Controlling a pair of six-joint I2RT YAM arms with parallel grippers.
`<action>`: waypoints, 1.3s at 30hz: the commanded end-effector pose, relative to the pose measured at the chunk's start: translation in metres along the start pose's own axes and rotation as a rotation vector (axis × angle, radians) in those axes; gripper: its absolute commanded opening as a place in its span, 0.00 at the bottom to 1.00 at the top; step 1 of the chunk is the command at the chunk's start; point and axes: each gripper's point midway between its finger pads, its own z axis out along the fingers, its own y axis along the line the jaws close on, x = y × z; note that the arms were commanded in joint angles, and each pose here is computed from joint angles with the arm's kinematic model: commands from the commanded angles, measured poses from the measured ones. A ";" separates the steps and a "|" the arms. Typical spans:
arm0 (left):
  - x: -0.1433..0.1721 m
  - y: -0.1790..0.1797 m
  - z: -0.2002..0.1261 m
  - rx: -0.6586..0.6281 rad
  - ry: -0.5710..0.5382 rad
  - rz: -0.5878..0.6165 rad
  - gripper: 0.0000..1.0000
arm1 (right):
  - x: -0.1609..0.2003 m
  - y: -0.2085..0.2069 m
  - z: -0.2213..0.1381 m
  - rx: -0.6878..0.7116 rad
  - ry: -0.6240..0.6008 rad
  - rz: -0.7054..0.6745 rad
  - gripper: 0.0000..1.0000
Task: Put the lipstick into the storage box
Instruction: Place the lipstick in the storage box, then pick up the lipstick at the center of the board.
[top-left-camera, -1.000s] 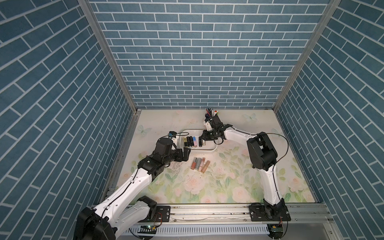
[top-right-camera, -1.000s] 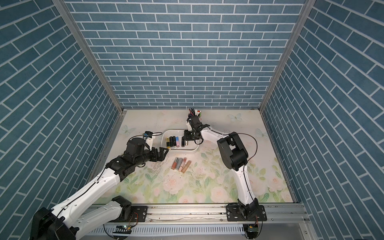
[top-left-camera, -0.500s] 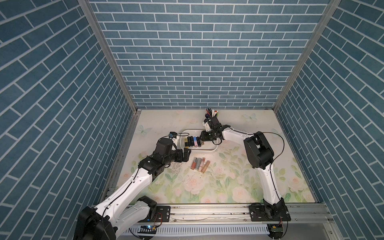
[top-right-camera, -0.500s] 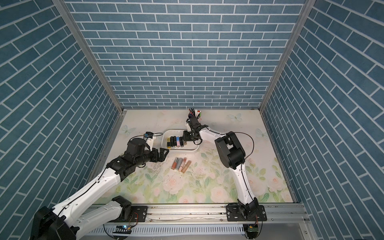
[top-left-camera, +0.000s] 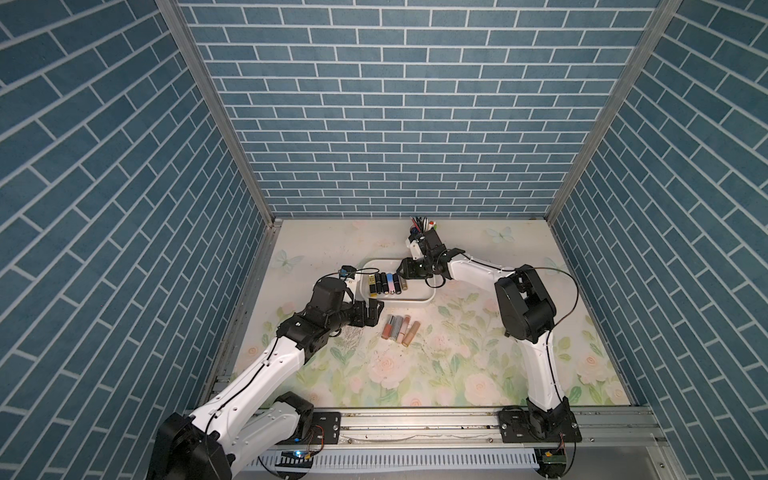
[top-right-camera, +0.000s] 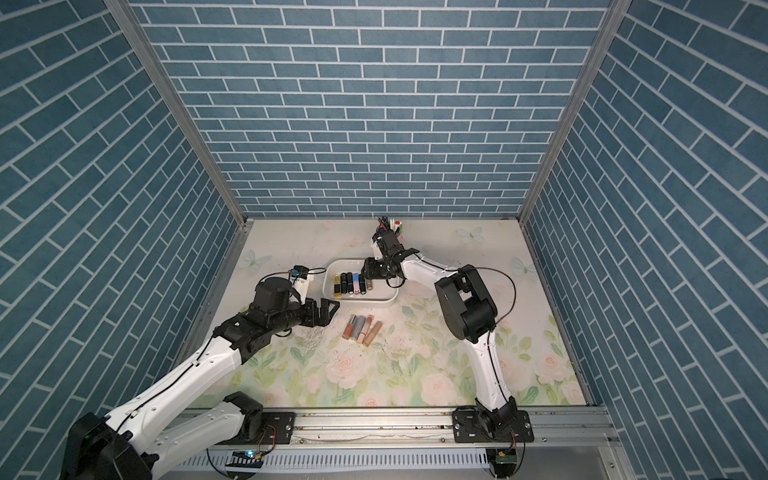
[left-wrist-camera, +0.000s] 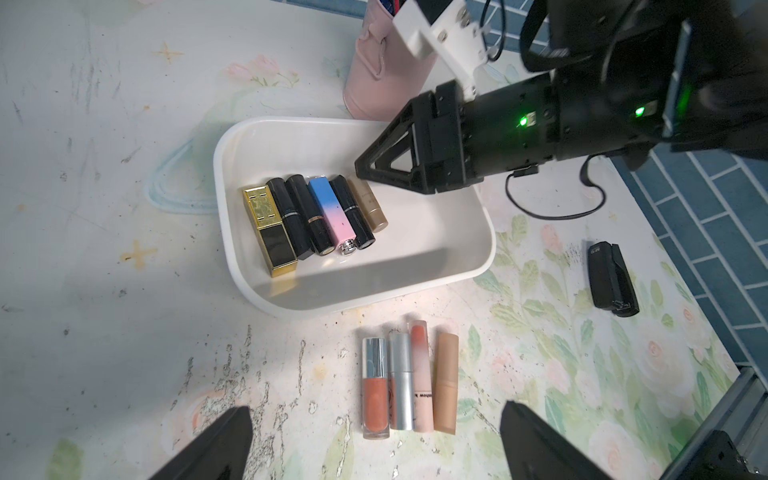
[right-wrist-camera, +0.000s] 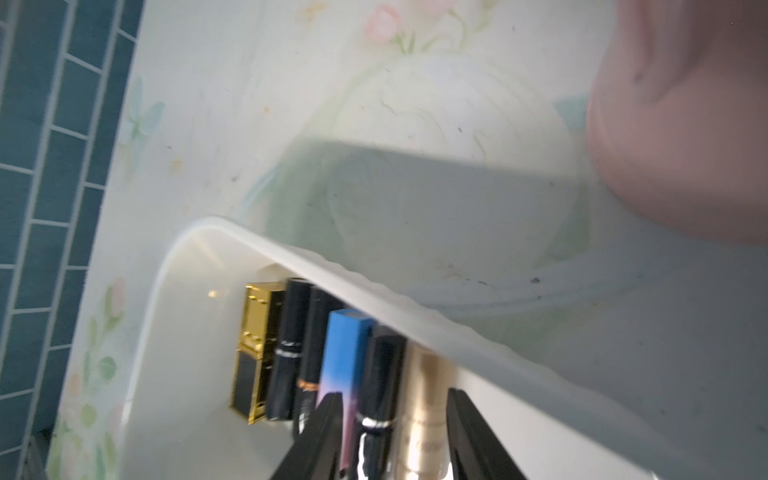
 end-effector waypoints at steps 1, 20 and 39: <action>0.004 0.000 -0.002 0.014 0.005 0.011 1.00 | -0.019 0.037 -0.046 -0.047 -0.078 -0.028 0.47; 0.022 -0.003 0.008 0.068 0.036 -0.004 1.00 | 0.156 0.026 -0.094 0.274 0.158 -0.061 0.65; 0.026 -0.006 0.010 0.083 0.055 0.012 1.00 | 0.186 0.003 -0.061 0.364 0.251 -0.054 0.65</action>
